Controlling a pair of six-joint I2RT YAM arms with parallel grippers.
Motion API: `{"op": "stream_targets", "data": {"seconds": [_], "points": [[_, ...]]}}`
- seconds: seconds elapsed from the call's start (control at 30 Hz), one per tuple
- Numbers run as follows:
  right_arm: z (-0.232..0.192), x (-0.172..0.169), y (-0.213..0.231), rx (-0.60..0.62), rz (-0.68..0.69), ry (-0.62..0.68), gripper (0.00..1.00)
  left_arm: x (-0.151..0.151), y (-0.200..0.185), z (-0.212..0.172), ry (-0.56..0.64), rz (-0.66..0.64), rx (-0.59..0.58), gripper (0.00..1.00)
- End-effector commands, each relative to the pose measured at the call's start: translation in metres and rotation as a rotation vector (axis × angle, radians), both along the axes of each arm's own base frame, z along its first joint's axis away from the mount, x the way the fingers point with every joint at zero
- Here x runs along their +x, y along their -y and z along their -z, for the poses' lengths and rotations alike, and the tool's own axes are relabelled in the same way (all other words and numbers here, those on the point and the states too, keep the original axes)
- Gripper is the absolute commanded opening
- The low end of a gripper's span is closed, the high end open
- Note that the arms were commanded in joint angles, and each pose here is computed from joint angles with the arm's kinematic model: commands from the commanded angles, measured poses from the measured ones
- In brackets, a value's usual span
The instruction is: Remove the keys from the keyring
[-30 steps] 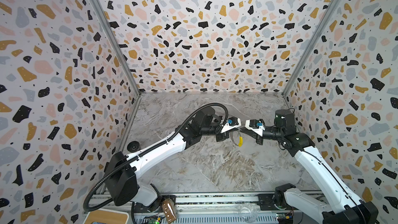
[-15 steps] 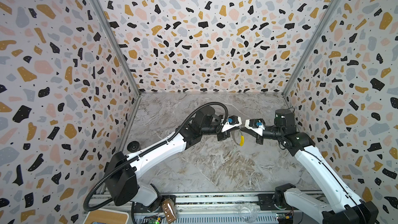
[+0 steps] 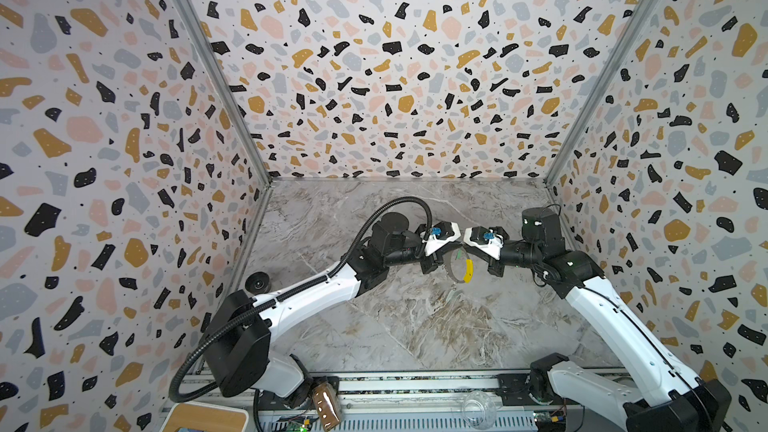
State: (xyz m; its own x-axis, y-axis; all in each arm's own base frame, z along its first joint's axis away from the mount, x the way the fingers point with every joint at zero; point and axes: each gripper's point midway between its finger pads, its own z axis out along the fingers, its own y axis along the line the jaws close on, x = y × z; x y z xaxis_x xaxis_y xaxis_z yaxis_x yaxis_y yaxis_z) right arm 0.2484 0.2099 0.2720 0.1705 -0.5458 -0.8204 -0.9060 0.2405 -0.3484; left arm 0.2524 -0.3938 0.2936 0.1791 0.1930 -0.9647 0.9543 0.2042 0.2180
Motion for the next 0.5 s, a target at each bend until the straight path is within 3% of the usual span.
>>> {"op": "stream_targets", "data": {"seconds": [0.0,0.47], "points": [[-0.023,-0.014,-0.013,0.061,-0.070,0.021,0.00,0.008,-0.003,-0.038,0.081,-0.051,-0.137,0.00],[-0.055,-0.029,-0.029,0.086,-0.130,0.190,0.00,0.013,0.002,-0.025,0.021,-0.056,-0.178,0.00]]}}
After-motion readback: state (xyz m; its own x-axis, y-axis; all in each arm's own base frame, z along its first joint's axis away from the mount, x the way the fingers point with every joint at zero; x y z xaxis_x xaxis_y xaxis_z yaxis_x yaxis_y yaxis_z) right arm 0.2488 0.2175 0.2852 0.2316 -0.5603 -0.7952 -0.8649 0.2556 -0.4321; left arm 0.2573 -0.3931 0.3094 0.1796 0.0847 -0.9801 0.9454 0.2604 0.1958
